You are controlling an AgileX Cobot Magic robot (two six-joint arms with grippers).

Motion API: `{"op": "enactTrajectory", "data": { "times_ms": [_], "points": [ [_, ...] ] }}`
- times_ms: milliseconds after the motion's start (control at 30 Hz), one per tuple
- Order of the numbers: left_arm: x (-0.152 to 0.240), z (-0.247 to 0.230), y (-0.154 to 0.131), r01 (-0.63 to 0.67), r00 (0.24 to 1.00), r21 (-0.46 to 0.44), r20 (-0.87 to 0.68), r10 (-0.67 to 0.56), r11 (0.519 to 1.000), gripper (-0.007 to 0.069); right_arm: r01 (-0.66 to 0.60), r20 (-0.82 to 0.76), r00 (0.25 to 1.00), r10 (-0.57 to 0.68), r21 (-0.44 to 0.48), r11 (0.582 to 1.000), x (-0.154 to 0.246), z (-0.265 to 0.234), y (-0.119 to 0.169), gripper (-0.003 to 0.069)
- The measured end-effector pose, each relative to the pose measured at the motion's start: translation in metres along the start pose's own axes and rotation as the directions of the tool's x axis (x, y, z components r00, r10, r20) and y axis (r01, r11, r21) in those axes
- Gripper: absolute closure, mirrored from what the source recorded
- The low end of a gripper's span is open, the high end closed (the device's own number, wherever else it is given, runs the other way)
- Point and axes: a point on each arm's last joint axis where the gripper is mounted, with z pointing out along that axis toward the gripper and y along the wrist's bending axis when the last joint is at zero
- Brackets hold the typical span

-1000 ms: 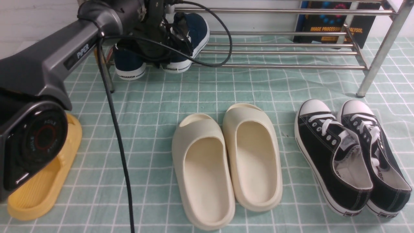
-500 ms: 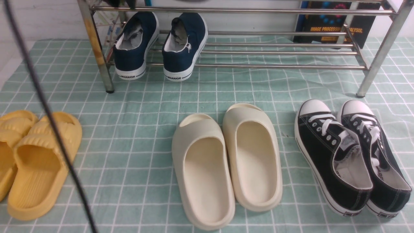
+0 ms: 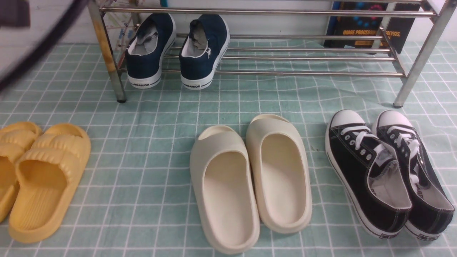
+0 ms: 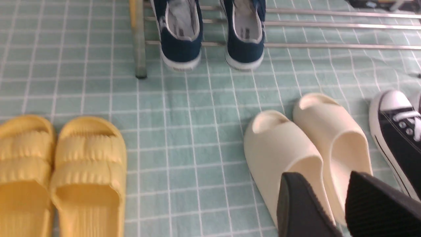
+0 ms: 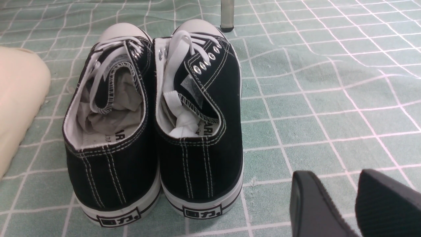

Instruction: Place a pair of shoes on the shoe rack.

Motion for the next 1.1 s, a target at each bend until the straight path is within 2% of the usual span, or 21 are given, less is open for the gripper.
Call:
{"op": "enactTrajectory", "data": {
  "times_ms": [33, 100, 133, 200, 300, 367, 467, 500, 800, 1100],
  "points": [
    [0.015, -0.005, 0.003, 0.015, 1.0, 0.011, 0.016, -0.015, 1.0, 0.0388, 0.0, 0.0, 1.0, 0.0, 0.0, 1.0, 0.0, 0.0, 0.0, 0.0412],
    [0.061, -0.028, 0.014, 0.08, 0.985, 0.089, 0.143, -0.093, 0.993, 0.0388, 0.0, 0.0, 1.0, 0.0, 0.0, 1.0, 0.0, 0.0, 0.0, 0.0412],
    [0.063, -0.024, 0.015, 0.088, 0.984, 0.078, 0.148, -0.099, 0.993, 0.0388, 0.0, 0.0, 1.0, 0.0, 0.0, 1.0, 0.0, 0.0, 0.0, 0.0412],
    [0.105, -0.041, 0.026, 0.146, 0.949, 0.136, 0.26, -0.178, 0.98, 0.039, 0.0, 0.0, 1.0, 0.0, 0.0, 1.0, 0.0, 0.0, 0.0, 0.0412],
    [0.131, -0.044, 0.035, 0.179, 0.93, 0.154, 0.296, -0.218, 0.972, 0.0411, 0.0, 0.0, 1.0, 0.0, 0.0, 1.0, 0.0, 0.0, 0.0, 0.0412],
    [0.153, -0.049, 0.042, 0.22, 0.911, 0.157, 0.319, -0.26, 0.963, 0.0477, 0.0, 0.0, 1.0, 0.0, 0.0, 1.0, 0.0, 0.0, 0.0, 0.0412],
    [0.169, -0.051, 0.049, 0.243, 0.895, 0.154, 0.345, -0.282, 0.958, 0.058, 0.0, 0.0, 1.0, 0.0, 0.0, 1.0, 0.0, 0.0, 0.0, 0.0412],
    [0.175, -0.051, 0.05, 0.249, 0.89, 0.162, 0.35, -0.292, 0.955, 0.0639, 0.0, 0.0, 1.0, 0.0, 0.0, 1.0, 0.0, 0.0, 0.0, 0.0412],
    [0.187, -0.026, 0.052, 0.258, 0.889, 0.18, 0.339, -0.306, 0.949, 0.0638, 0.0, 0.0, 1.0, 0.0, 0.0, 1.0, 0.0, 0.0, 0.0, 0.0412],
    [0.204, 0.007, 0.058, 0.243, 0.913, 0.126, 0.306, -0.271, 0.962, 0.0638, 0.0, 0.0, 1.0, 0.0, 0.0, 1.0, 0.0, 0.0, 0.0, 0.0412]
  ]
}}
